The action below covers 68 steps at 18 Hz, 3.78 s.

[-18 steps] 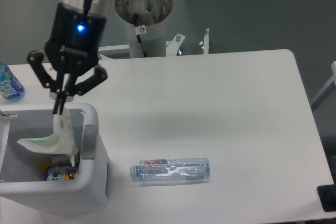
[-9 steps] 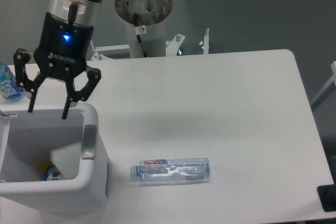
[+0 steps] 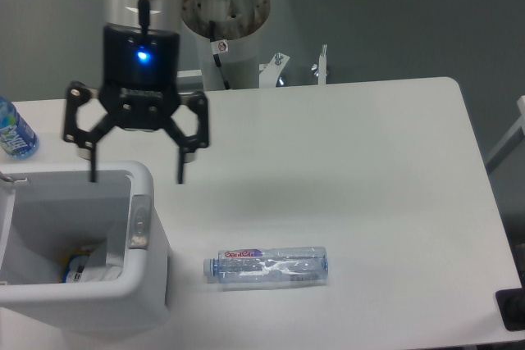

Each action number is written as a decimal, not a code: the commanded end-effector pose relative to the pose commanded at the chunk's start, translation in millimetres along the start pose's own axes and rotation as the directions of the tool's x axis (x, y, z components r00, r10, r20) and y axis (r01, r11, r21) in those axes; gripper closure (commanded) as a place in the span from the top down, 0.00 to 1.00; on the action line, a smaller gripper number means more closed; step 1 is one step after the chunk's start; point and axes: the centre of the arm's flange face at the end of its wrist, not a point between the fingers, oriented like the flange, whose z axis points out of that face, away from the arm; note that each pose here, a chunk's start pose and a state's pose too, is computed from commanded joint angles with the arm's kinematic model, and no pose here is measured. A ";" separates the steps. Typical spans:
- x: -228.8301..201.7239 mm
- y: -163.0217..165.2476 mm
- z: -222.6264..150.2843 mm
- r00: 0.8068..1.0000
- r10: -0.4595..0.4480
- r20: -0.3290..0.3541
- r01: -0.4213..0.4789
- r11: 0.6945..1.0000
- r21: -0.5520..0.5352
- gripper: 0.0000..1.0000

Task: Place the trash in the trash can
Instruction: 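Move the open gripper back over the clear water bottle, then lower the gripper onto the bottle's middle and close it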

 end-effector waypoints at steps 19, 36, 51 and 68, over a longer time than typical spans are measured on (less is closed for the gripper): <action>-129.8 1.4 45.0 0.934 0.328 0.141 -0.312 0.942 -0.126 1.00; -145.7 105.5 187.7 0.587 0.785 -0.195 -0.786 0.496 -0.370 1.00; -89.2 161.4 226.7 0.505 0.832 -0.231 -0.824 0.384 -0.416 1.00; -89.7 192.2 302.5 0.287 0.848 -0.444 -0.944 0.172 -0.282 1.00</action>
